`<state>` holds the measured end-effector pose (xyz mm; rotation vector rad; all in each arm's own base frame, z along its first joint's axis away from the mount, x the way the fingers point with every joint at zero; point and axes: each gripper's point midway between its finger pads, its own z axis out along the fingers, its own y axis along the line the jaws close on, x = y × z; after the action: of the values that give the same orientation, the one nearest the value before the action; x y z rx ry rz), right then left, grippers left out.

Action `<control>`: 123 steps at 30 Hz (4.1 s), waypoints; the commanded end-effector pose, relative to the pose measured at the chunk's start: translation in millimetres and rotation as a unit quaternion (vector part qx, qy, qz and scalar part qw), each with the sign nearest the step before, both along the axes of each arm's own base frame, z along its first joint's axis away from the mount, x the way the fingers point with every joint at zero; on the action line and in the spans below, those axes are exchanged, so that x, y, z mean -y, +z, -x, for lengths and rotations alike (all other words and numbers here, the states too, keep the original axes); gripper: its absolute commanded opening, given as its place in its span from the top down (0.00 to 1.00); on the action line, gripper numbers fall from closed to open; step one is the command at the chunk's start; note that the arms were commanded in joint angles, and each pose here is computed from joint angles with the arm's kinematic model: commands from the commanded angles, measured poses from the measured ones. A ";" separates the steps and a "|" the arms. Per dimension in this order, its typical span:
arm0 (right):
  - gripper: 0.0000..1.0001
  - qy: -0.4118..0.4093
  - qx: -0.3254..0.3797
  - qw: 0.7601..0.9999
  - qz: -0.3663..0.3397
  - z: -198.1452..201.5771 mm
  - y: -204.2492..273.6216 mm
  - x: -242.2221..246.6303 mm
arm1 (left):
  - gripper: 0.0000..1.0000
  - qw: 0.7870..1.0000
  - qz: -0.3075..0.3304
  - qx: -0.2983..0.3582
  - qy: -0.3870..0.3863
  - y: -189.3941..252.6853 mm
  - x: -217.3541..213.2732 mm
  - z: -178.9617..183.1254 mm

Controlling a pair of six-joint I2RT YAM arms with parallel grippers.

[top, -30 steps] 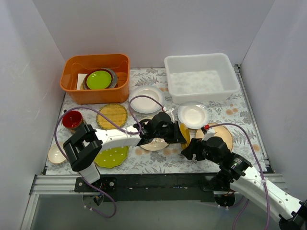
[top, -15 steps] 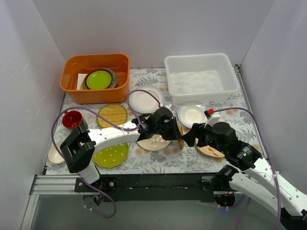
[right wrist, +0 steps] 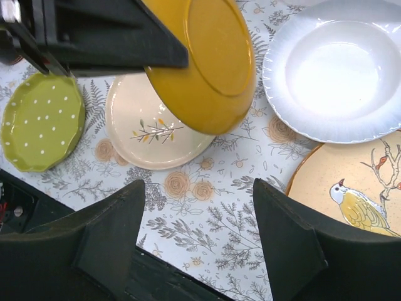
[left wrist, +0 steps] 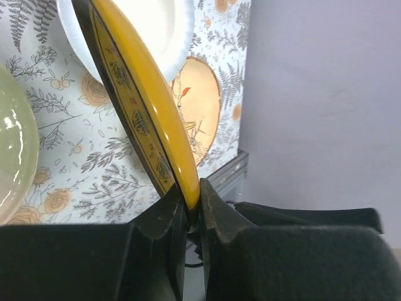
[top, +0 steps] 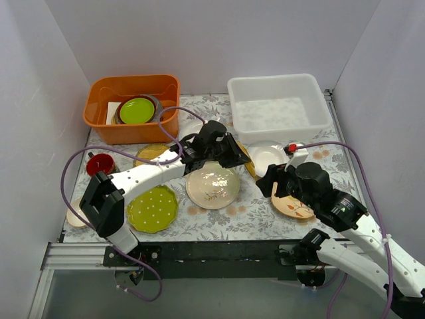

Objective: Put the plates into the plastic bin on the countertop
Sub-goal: Pick up the plate at the center of the board, then adjust the plate.

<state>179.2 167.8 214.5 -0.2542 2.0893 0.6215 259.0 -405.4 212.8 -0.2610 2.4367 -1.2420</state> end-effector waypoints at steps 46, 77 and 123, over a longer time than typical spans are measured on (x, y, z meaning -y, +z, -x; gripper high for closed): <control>0.28 -0.157 0.162 0.971 0.084 -75.8 26.8 27.8 | 1.00 0.918 0.333 -0.212 -0.046 75.6 14.1 23.6; 0.77 -0.169 0.243 0.954 0.047 -76.3 32.6 29.8 | 1.00 0.896 0.328 -0.294 -0.058 33.4 31.7 49.4; 0.02 0.203 0.080 0.975 0.045 -72.9 65.9 -78.0 | 1.00 0.952 0.158 -0.251 -0.073 49.3 -63.8 -32.5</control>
<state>260.5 232.4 269.1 -0.6924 1.9817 0.6329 298.2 -334.1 216.1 -0.6000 2.7703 -1.4980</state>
